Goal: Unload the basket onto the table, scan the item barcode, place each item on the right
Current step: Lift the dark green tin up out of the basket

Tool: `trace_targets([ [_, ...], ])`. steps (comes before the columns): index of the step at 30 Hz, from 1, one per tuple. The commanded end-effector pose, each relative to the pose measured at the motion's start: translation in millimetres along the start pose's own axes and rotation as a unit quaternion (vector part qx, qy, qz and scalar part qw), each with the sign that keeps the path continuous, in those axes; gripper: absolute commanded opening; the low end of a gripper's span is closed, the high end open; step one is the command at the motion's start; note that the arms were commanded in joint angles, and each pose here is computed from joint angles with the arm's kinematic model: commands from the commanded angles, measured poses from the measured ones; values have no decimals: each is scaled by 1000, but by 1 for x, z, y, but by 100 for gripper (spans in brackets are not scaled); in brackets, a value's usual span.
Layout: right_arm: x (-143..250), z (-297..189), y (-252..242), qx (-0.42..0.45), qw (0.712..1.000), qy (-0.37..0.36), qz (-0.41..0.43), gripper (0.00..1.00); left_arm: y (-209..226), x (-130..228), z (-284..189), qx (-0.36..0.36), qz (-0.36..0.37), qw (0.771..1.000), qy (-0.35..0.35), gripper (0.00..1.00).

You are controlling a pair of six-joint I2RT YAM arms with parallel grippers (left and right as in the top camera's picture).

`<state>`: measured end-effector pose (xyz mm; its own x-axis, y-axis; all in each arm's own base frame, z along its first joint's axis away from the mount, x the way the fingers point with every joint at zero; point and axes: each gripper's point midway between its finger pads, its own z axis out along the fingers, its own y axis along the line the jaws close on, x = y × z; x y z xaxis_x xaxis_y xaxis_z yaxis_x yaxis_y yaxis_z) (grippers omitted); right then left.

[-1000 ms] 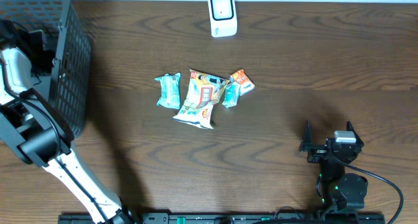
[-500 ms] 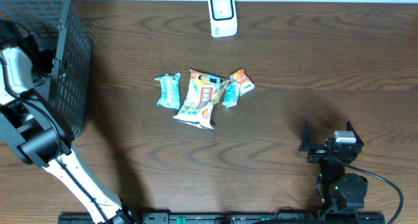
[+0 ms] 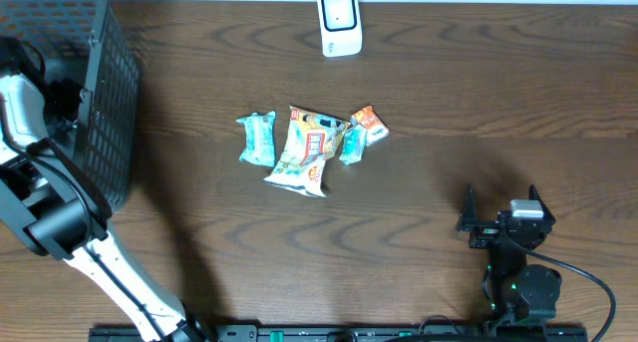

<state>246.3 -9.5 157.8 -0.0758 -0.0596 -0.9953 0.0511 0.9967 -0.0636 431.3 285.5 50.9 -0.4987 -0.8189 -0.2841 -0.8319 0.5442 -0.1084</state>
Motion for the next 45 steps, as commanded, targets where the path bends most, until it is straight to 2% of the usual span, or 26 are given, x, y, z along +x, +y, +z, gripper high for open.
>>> trace_targets([
  [1, 1, 0, 1, -1, 1000, 2, 1, 99, -19, 2, -13, 58, -31, 998, 10, 100],
  [6, 1, 0, 1, -1, 1000, 1, 1, 99, -20, -1, -13, 54, 5, 999, -1, 100],
  [12, 1, 0, 1, -1, 1000, 2, 1, 99, -8, -7, -12, 21, 6, 1000, -17, 100],
  [20, 1, 0, 1, -1, 1000, 2, 1, 99, -26, 7, 0, 19, 53, 998, -6, 100],
  [25, 1, 0, 1, -1, 1000, 2, 1, 99, -21, 16, 16, -45, 74, 996, -11, 100],
  [36, 1, 0, 1, -1, 1000, 2, 1, 99, 11, 15, 27, -77, 44, 996, 1, 99],
  [39, 1, 0, 1, -1, 1000, 2, 1, 99, 23, 19, 33, -83, 35, 996, 10, 96],
  [45, 1, 0, 1, -1, 1000, 2, 1, 99, 35, 22, 38, -90, 27, 995, 18, 79],
])
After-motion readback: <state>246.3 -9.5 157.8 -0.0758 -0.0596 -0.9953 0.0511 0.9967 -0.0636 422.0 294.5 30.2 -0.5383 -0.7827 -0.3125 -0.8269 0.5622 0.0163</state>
